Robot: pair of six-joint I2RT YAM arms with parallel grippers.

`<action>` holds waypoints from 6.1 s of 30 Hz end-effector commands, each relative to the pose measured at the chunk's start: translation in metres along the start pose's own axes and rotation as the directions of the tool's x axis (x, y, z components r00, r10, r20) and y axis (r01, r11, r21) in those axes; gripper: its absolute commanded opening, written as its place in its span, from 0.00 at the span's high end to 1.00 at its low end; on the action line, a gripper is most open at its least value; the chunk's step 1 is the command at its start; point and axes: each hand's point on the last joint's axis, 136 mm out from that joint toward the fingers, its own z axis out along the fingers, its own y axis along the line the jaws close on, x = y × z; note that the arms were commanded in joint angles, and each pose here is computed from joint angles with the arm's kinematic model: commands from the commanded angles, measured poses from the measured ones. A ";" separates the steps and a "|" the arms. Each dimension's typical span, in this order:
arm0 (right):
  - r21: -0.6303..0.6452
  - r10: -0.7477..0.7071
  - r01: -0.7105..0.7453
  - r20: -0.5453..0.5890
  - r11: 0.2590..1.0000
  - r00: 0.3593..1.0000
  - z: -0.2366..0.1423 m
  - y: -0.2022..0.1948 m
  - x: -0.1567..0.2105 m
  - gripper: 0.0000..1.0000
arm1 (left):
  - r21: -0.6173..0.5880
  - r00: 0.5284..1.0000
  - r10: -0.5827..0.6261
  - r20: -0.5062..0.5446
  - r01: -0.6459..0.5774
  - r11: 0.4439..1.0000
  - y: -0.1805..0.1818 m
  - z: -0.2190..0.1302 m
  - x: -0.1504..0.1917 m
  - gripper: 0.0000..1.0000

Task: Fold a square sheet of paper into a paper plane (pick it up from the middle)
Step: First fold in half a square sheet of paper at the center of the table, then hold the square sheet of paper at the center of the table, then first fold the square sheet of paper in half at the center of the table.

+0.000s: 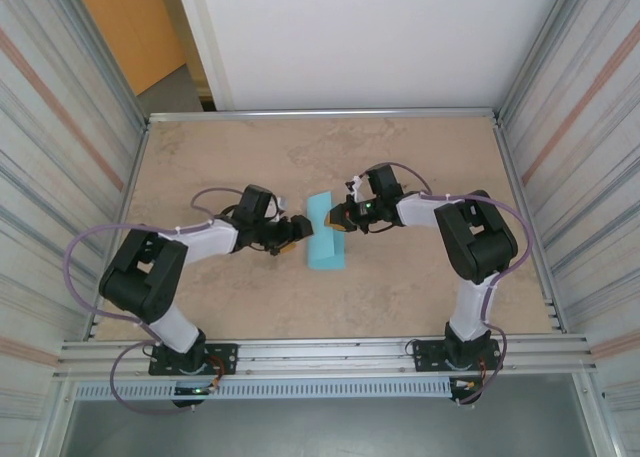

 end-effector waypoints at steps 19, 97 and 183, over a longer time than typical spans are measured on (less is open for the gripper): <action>0.107 0.003 -0.001 -0.018 0.994 1.000 -0.007 -0.040 0.008 0.94 | -0.202 0.991 0.114 -0.064 -0.125 0.971 -0.007 0.035 -0.011 0.49; 0.226 -0.061 0.032 0.124 0.974 0.990 -0.065 -0.050 -0.016 0.73 | -0.632 0.948 -0.052 -0.313 -0.167 0.757 0.088 0.087 0.045 0.54; 0.540 0.173 -0.086 -0.113 0.837 0.978 -0.006 -0.164 0.059 0.94 | -0.126 0.977 0.133 -0.164 -0.155 0.980 -0.057 0.060 -0.003 0.86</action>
